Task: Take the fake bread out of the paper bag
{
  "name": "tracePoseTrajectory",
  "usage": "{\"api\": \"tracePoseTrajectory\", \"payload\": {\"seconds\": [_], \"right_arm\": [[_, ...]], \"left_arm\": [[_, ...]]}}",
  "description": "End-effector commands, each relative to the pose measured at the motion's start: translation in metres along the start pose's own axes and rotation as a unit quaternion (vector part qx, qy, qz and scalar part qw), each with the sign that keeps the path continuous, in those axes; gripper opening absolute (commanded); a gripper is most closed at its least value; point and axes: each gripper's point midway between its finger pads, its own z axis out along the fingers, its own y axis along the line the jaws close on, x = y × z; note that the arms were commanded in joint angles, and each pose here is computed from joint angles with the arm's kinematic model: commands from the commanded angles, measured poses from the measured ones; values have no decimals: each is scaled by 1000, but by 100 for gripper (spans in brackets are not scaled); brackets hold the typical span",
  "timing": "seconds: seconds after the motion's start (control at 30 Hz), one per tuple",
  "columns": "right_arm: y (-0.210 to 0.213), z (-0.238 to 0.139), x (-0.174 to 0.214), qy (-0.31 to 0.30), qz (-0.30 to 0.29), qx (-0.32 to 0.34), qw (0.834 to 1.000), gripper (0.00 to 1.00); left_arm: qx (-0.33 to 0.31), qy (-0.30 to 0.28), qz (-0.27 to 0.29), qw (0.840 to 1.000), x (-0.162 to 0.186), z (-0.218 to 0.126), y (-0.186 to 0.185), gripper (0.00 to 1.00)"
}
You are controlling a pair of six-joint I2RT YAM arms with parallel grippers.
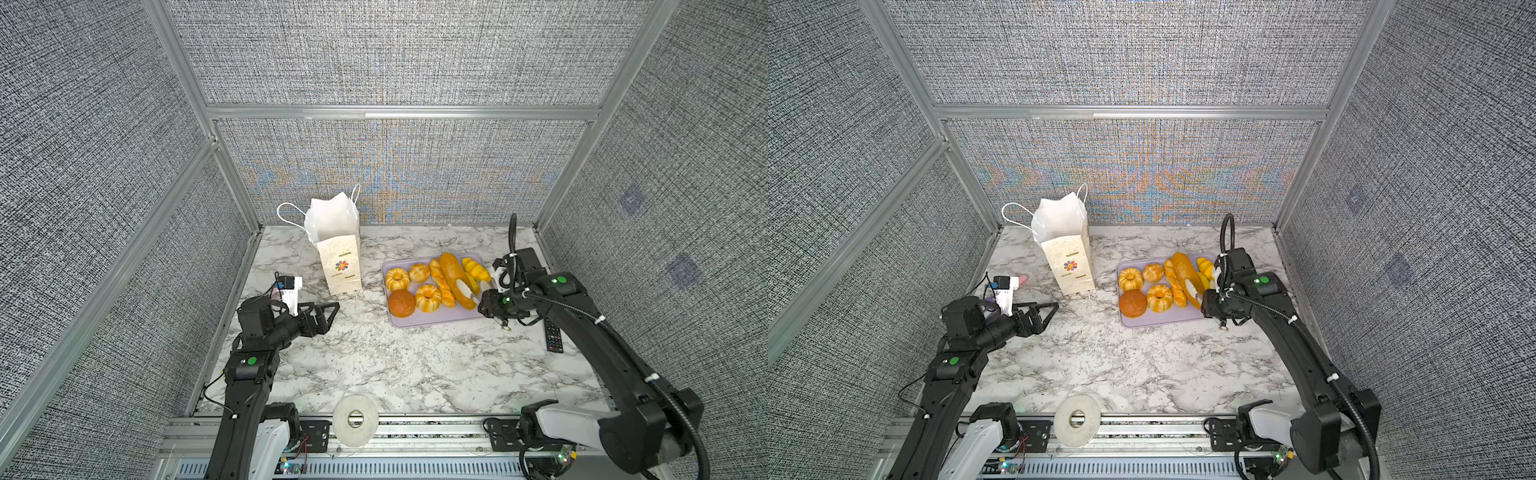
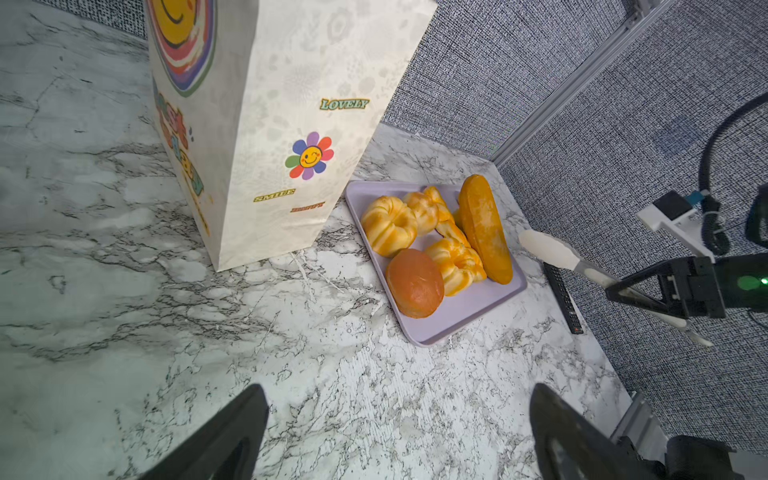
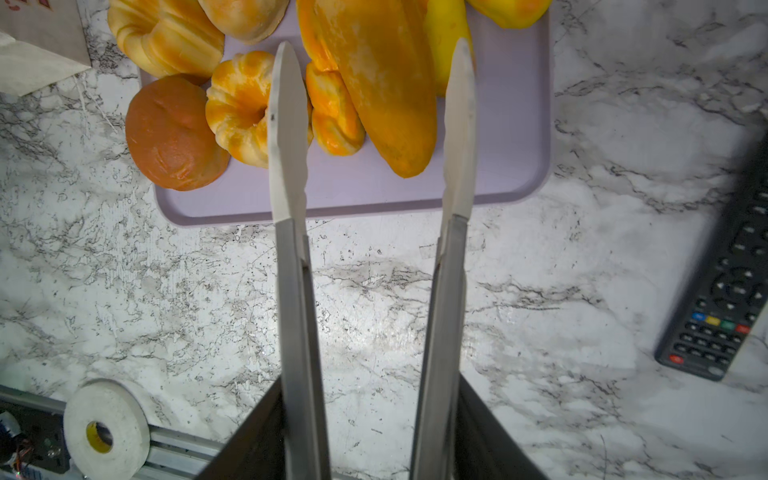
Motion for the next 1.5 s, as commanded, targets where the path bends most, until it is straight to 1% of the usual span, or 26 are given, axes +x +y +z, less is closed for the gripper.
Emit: {"api": "tracePoseTrajectory", "payload": {"seconds": [0.0, 0.1, 0.27, 0.4, 0.47, 0.6, 0.8, 0.97, 1.17, 1.47], "right_arm": [[5, 2, -13, 4, -42, -44, 998, 52], [3, 6, -29, -4, -33, -56, 998, 44], [-1, 3, -48, -16, -24, -57, 998, 22], [-17, 10, -55, -4, -15, -23, 1000, 13], [-27, 18, -57, 9, -13, -4, 1000, 11], [-35, 33, -57, 35, -17, 14, 999, 8], [-25, 42, -53, 55, -15, -13, 998, 4], [-11, 45, -38, 70, -27, -21, 997, 3], [10, 41, -25, 69, -30, -38, 996, 2], [32, 31, -7, 49, -10, -60, 997, 1]], "left_arm": [[10, -6, 10, 1000, -3, 0, -4, 99], [10, -5, 9, 1000, -3, 1, -3, 99], [11, -4, 9, 1000, -3, 1, -3, 99], [13, -1, 7, 1000, -2, 2, -3, 99], [14, 0, 6, 1000, -2, 3, -3, 99], [15, -2, 8, 1000, -2, 2, -4, 99], [16, -3, 8, 1000, -2, 2, -4, 99], [17, -3, 9, 1000, -2, 1, -5, 99], [16, -5, 9, 1000, -3, 1, -5, 99], [18, -5, 9, 1000, -3, 1, -5, 99]]}}
